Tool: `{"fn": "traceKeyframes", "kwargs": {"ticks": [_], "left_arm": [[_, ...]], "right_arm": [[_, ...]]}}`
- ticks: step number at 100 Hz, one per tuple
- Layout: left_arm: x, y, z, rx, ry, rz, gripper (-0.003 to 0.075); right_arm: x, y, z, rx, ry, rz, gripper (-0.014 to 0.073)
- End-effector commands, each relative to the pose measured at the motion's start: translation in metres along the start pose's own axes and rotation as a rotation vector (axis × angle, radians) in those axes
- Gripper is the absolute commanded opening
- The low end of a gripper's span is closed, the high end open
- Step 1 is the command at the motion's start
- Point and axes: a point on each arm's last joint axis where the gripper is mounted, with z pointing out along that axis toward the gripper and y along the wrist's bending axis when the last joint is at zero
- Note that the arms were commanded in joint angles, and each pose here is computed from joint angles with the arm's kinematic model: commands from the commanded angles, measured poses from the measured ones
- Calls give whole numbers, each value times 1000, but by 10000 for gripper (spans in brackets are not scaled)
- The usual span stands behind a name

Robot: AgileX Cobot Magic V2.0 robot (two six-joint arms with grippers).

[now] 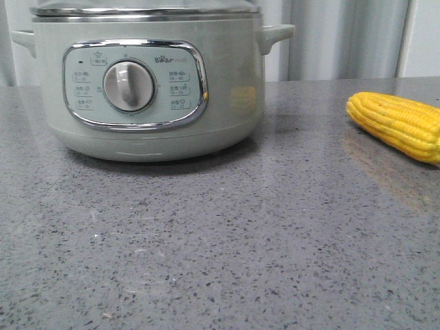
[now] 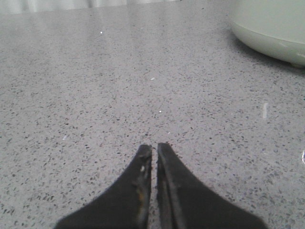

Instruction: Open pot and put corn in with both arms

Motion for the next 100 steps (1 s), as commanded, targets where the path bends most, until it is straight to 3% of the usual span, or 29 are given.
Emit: {"fn": "traceKeyframes", "kwargs": {"ticks": [1, 13, 22, 35, 59, 80, 89, 100], "left_arm": [[-2, 0, -2, -7, -65, -20, -20], [-2, 0, -2, -7, -69, -20, -20], [-3, 0, -2, -8, -71, -16, -20], [-10, 0, -2, -2, -156, -55, -20], [-30, 3, -8, 44, -387, -447, -20], [-34, 8, -10, 57, -445, -697, -20], [-43, 9, -14, 56, -484, -675, -20], [-62, 4, -23, 84, -450, -506, -20]], "right_arm": [[-10, -1, -2, 21, -173, -15, -67], [-18, -1, -4, 28, -265, -15, -67], [-18, -1, -4, 27, -259, -11, -67], [-11, -2, -2, 18, -192, 134, -67], [-13, -4, -3, 21, -218, 291, -67], [-19, -10, -4, 38, -276, 607, -67], [-30, -8, -7, 0, -256, 645, -67], [-55, -2, -11, -72, -161, 523, -67]]}}
